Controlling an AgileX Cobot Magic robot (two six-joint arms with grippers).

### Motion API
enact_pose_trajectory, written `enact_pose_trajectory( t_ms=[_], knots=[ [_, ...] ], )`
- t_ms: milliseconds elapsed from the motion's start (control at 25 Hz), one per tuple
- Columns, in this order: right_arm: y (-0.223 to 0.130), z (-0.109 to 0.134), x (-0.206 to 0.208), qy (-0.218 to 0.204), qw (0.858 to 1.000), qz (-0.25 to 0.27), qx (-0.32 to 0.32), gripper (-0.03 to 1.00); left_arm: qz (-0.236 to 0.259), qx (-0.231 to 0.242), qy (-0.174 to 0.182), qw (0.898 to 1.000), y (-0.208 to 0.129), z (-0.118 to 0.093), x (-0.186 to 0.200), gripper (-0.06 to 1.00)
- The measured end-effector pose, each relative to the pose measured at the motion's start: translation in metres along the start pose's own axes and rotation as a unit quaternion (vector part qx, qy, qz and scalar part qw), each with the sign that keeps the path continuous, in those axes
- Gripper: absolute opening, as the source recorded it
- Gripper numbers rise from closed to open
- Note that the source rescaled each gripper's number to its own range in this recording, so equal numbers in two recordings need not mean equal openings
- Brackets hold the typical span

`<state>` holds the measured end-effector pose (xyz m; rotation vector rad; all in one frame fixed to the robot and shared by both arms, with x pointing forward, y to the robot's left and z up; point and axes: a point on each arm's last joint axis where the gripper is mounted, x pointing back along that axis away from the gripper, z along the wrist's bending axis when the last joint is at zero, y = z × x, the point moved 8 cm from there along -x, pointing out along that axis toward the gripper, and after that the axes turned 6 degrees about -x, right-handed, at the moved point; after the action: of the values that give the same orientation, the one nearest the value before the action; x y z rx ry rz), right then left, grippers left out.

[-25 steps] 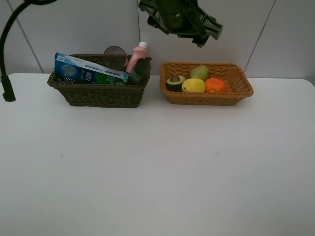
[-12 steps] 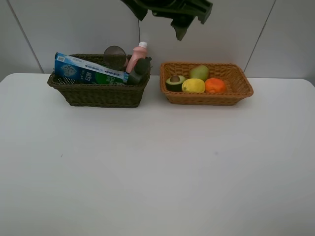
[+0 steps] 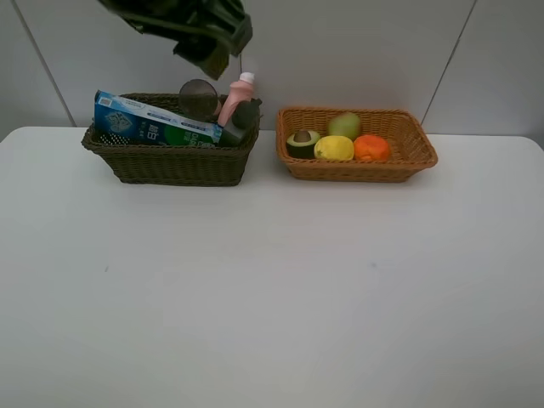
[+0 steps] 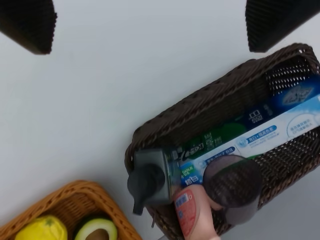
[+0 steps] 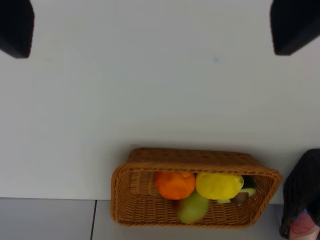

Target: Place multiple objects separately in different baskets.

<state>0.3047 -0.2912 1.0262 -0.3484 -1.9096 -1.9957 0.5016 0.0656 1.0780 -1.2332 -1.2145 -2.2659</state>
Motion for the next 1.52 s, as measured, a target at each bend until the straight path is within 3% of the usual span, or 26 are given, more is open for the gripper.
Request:
enact_pose_trajectory(
  t_ms=[200,440,680,800,960,1280,1520],
  knots=[
    [0.0,0.0,0.0,0.0,1.0,0.0,0.0,1.0,-0.004,-0.005,-0.006,1.0,-0.06,0.012,0.017,1.0],
    [0.0,0.0,0.0,0.0,1.0,0.0,0.0,1.0,0.03,0.006,-0.03,0.999,-0.138,0.015,0.026,1.0],
    [0.0,0.0,0.0,0.0,1.0,0.0,0.0,1.0,0.064,0.047,-0.097,0.992,-0.206,-0.001,0.031,1.0],
    [0.0,0.0,0.0,0.0,1.0,0.0,0.0,1.0,0.065,0.054,-0.109,0.991,-0.231,-0.003,0.03,1.0],
    [0.0,0.0,0.0,0.0,1.0,0.0,0.0,1.0,0.045,0.072,-0.114,0.99,-0.252,0.0,0.027,1.0],
    [0.0,0.0,0.0,0.0,1.0,0.0,0.0,1.0,-0.051,0.113,-0.098,0.988,-0.263,0.015,0.035,1.0],
    [0.0,0.0,0.0,0.0,1.0,0.0,0.0,1.0,-0.094,0.149,-0.059,0.983,-0.278,0.027,0.052,1.0]
  ],
)
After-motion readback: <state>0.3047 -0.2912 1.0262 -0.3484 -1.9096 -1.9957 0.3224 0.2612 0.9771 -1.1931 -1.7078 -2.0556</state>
